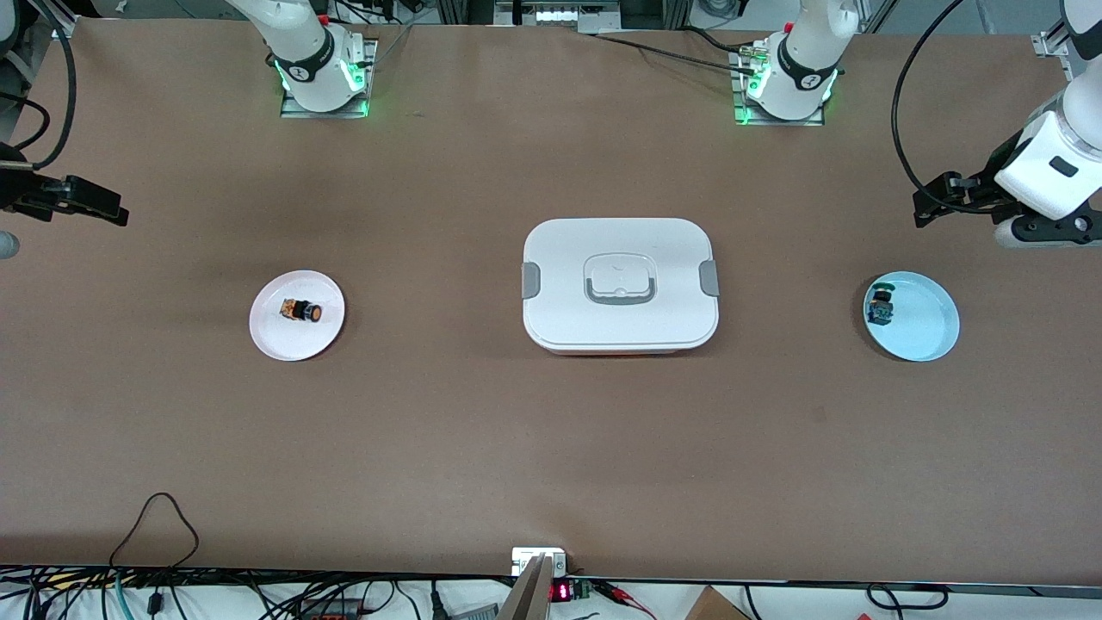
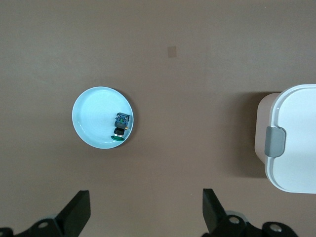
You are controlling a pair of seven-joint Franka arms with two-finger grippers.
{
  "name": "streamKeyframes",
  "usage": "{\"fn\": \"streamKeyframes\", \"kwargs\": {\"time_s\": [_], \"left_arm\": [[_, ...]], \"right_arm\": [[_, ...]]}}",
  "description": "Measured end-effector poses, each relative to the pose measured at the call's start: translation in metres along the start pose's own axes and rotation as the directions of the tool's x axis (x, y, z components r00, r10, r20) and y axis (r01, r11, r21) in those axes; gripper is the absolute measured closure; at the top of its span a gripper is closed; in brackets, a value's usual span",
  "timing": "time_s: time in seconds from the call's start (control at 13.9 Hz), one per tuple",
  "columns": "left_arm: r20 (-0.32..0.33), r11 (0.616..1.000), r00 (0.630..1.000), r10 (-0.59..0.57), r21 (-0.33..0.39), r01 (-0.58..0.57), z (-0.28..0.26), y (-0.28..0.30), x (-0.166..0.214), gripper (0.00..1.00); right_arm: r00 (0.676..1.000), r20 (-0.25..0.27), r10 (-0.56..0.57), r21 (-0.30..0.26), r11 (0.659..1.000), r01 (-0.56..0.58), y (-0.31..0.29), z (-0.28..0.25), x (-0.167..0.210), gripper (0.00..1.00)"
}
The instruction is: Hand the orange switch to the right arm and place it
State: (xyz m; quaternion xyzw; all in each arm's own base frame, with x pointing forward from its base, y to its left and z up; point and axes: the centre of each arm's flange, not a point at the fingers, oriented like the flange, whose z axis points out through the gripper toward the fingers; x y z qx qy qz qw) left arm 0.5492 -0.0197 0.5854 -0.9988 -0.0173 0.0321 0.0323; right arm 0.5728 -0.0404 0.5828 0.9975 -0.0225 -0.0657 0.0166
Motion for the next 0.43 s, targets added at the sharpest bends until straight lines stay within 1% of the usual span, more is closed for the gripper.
{"fn": "streamKeyframes", "kwargs": {"time_s": [0.43], "left_arm": [[0.0, 1.0, 1.0, 0.002, 0.0, -0.002, 0.0, 0.001, 0.0, 0.0]], "right_arm": [[1.0, -0.01, 0.002, 0.01, 1.0, -0.002, 0.003, -0.009, -0.021, 0.0]]}}
